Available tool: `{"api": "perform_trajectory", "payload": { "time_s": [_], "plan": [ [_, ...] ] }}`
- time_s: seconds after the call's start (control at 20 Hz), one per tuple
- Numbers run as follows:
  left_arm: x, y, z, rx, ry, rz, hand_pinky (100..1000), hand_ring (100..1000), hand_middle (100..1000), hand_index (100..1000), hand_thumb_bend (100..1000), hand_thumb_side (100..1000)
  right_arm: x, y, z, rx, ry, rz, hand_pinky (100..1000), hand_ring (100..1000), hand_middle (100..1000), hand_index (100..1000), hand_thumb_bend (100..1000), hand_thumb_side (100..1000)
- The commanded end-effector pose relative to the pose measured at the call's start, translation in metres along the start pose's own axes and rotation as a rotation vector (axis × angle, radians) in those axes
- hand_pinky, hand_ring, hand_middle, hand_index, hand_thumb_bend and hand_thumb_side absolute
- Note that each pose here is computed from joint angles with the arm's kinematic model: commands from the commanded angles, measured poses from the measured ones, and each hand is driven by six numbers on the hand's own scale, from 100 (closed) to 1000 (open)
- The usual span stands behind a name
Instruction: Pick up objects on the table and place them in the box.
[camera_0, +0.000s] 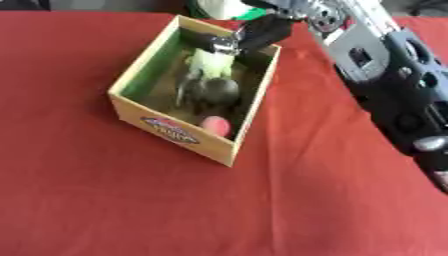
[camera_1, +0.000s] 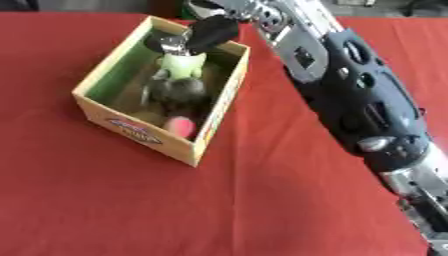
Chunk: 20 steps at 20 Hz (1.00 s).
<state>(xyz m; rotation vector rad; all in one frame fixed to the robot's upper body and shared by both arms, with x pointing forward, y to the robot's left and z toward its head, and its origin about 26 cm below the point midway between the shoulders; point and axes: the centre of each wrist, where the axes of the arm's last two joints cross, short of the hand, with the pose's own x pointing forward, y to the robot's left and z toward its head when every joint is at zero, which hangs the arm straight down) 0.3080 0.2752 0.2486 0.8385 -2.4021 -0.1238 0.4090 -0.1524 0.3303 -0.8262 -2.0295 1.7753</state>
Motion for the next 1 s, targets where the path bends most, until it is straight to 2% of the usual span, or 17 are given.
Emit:
{"api": "perform_trajectory", "payload": {
  "time_s": [0.05, 0.15, 0.3, 0.35, 0.55, 0.7, 0.95, 1.0],
  "plan": [
    [0.005, 0.004, -0.004, 0.013, -0.025, -0.001, 756, 750, 761, 828, 304, 991, 0.0, -0.032, 0.014, -0.127, 0.013, 0.008, 872, 1000, 926, 972, 323, 864],
    [0.005, 0.005, -0.004, 0.019, -0.025, -0.002, 755, 748, 759, 825, 302, 988, 0.001, -0.043, 0.023, -0.211, 0.032, -0.021, 864, 1000, 913, 960, 271, 861],
    [0.005, 0.005, -0.004, 0.03, -0.023, -0.001, 755, 747, 759, 824, 303, 988, 0.003, -0.06, 0.041, -0.372, 0.071, -0.081, 847, 1000, 891, 940, 112, 886],
    [0.004, 0.005, -0.004, 0.032, -0.022, -0.001, 754, 746, 759, 825, 304, 988, 0.004, -0.066, 0.048, -0.435, 0.088, -0.106, 838, 1000, 884, 931, 100, 897],
    [0.003, 0.006, -0.003, 0.055, -0.019, 0.004, 752, 741, 759, 827, 297, 986, 0.011, -0.081, 0.078, -0.674, 0.141, -0.208, 818, 1000, 872, 899, 100, 931],
    [0.002, 0.007, -0.002, 0.071, -0.014, 0.009, 751, 736, 758, 827, 290, 984, 0.019, -0.085, 0.102, -0.803, 0.153, -0.272, 808, 1000, 860, 883, 100, 925],
    [0.001, 0.008, -0.001, 0.096, -0.011, 0.026, 749, 733, 756, 827, 284, 983, 0.032, -0.082, 0.126, -0.895, 0.149, -0.324, 805, 996, 867, 885, 100, 905],
    [0.001, 0.008, -0.001, 0.1, -0.011, 0.029, 745, 723, 750, 824, 269, 979, 0.033, -0.082, 0.127, -0.901, 0.149, -0.325, 794, 937, 877, 902, 100, 908]
  ]
}}
